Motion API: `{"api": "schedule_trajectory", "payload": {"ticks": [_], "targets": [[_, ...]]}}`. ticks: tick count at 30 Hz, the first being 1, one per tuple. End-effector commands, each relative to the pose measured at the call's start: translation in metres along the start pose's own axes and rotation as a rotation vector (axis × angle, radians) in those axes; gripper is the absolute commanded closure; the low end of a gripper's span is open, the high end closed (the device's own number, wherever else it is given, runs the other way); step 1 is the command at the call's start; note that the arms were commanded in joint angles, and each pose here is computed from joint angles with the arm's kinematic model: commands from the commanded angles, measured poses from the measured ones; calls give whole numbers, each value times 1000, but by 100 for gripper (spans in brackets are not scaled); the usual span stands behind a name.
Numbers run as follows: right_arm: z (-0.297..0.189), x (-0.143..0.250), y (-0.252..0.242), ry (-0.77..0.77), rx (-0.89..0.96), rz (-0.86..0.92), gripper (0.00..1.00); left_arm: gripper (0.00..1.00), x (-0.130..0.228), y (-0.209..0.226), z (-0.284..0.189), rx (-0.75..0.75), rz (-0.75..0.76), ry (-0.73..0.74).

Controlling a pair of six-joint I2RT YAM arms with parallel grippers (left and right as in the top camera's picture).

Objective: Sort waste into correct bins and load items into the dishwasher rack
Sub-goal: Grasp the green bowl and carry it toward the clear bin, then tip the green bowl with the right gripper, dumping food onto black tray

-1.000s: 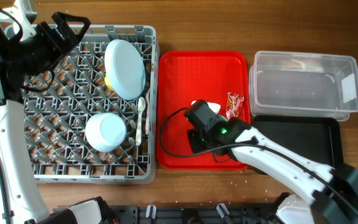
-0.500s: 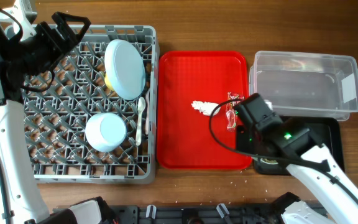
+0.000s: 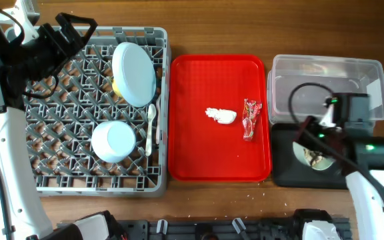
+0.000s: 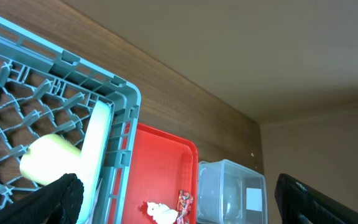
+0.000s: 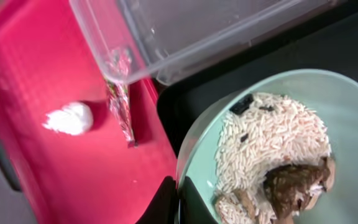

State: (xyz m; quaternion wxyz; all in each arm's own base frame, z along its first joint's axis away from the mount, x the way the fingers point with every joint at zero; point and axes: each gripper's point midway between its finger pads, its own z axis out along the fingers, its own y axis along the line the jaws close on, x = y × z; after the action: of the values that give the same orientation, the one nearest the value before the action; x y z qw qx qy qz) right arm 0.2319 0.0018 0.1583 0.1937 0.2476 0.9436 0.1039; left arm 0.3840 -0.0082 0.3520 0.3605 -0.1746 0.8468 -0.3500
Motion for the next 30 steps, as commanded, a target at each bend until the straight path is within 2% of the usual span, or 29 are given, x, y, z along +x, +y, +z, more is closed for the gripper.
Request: {"api": "schedule_trajectory", "payload": {"ticks": [1,9,15,22,26,30], "targets": [[-6,-4,2,17,-161,-16,96,0,-2,0,0,-1,-1,-4],[-20,-26,-17,-15,-457,65,96,0,-2,0,0,-1,-1,-4],[6,-9,-21,12,-762,158,96,0,-2,0,0,-1,-1,-4],[18,-3,-32,-11,-780,120,96,0,-2,0,0,-1,-1,-4],[6,-11,-21,-52,-872,145,96,0,-2,0,0,-1,-1,-4],[11,-10,-26,-53,-835,112,96,0,-2,0,0,-1,-1,-4]]}}
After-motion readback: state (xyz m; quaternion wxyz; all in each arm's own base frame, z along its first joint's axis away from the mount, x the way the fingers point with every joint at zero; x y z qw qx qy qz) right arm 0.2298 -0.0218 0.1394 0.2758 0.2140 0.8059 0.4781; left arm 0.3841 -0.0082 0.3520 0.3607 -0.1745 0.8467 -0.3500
